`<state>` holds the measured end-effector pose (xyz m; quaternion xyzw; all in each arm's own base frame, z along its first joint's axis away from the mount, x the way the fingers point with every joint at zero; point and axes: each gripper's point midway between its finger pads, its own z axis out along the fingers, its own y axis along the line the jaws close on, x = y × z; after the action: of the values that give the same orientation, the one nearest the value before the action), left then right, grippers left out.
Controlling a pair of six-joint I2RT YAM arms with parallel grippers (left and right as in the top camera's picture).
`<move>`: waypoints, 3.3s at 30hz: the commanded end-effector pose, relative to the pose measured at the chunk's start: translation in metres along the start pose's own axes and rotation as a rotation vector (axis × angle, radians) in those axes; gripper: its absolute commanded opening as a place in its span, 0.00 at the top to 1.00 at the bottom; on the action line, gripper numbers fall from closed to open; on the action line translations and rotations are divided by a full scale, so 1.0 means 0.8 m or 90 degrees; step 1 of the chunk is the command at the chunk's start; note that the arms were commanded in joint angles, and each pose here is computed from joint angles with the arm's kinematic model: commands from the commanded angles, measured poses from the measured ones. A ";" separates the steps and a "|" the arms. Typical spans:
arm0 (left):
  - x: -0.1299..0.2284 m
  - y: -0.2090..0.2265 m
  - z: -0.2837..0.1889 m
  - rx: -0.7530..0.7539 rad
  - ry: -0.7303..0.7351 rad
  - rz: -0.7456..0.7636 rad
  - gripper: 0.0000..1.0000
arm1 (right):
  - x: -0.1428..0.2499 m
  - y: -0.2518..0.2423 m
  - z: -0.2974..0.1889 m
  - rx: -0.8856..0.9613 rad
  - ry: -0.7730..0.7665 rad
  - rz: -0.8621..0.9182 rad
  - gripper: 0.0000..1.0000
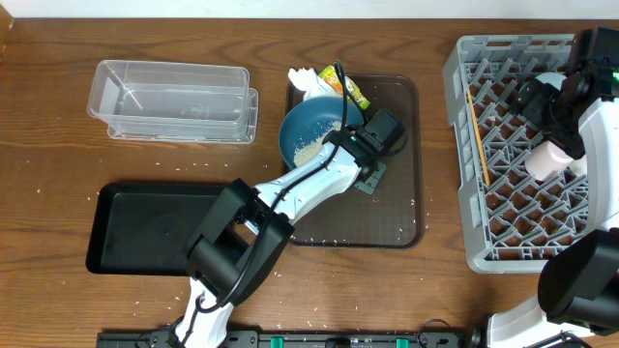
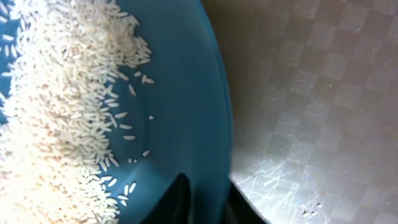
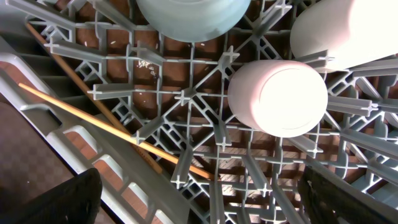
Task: Sort waste into correct bins and load items into the dishwasher rack
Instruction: 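Grasp the blue plate rim with the left gripper, then lift the blue plate and carry it over the black tray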
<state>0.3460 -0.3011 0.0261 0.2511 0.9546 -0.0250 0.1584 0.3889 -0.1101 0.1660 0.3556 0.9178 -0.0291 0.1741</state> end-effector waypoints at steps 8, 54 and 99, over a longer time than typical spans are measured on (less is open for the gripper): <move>-0.009 0.007 -0.041 0.000 -0.030 -0.006 0.91 | -0.006 -0.003 -0.003 -0.001 -0.006 0.014 0.01; 0.010 -0.001 0.005 0.009 0.020 -0.030 0.54 | -0.006 -0.003 -0.003 -0.001 -0.006 0.014 0.01; 0.006 0.005 -0.060 0.012 -0.004 -0.032 0.94 | -0.006 -0.003 -0.003 -0.001 -0.006 0.014 0.01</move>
<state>0.3305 -0.2894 0.0468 0.2432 0.9593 -0.0183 0.1423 0.3889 -0.1101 0.1660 0.3558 0.9178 -0.0290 0.1741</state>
